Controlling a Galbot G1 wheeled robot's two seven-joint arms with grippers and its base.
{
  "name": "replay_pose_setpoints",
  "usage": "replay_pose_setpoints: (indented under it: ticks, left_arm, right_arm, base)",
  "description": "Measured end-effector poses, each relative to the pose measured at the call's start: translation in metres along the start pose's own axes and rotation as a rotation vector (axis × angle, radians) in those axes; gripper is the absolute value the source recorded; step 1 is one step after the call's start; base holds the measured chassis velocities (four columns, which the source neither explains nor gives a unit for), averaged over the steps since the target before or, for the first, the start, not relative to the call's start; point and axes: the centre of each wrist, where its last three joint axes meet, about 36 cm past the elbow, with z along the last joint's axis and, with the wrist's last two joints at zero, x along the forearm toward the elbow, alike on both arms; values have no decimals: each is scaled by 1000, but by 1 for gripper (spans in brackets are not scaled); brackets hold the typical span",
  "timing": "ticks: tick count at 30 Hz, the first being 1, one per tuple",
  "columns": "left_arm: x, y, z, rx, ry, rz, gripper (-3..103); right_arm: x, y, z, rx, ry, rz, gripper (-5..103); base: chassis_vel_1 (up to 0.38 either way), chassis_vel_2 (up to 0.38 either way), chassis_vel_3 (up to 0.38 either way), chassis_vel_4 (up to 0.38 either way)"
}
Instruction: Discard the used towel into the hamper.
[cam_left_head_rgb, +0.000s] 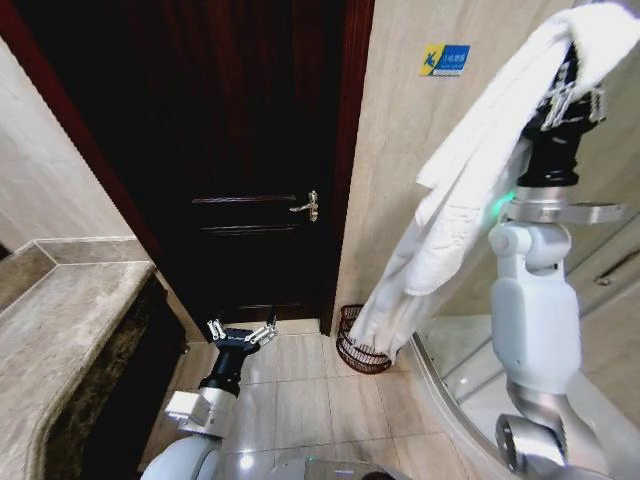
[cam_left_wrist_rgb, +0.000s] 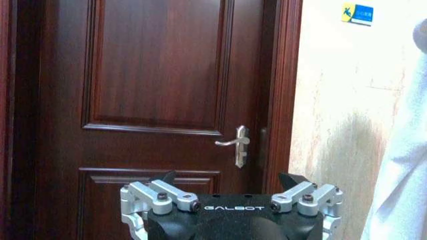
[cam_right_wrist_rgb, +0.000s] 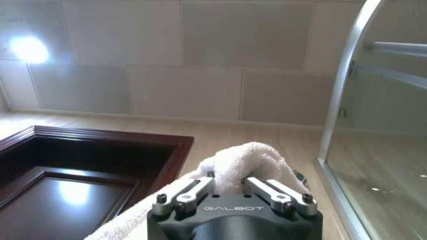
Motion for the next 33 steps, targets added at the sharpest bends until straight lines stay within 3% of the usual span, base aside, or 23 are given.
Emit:
replay_pose_setpoints:
  ticks: [9, 19, 27, 33]
  left_arm:
    - [0, 0, 0, 0, 0, 0, 100]
    - [0, 0, 0, 0, 0, 0, 100]
    - [0, 0, 0, 0, 0, 0, 100]
    - [0, 0, 0, 0, 0, 0, 100]
  right_arm:
    - [-49, 1, 16, 4, -67, -12, 8]
    - [-71, -2, 25, 18, -99, -15, 8]
    - [-62, -3, 41, 13, -91, -27, 8]
    - [-27, 4, 56, -9, -35, -25, 8]
  base:
    - [0, 0, 0, 0]
    - [0, 0, 0, 0]
    - [0, 0, 0, 0]
    - [0, 0, 0, 0]
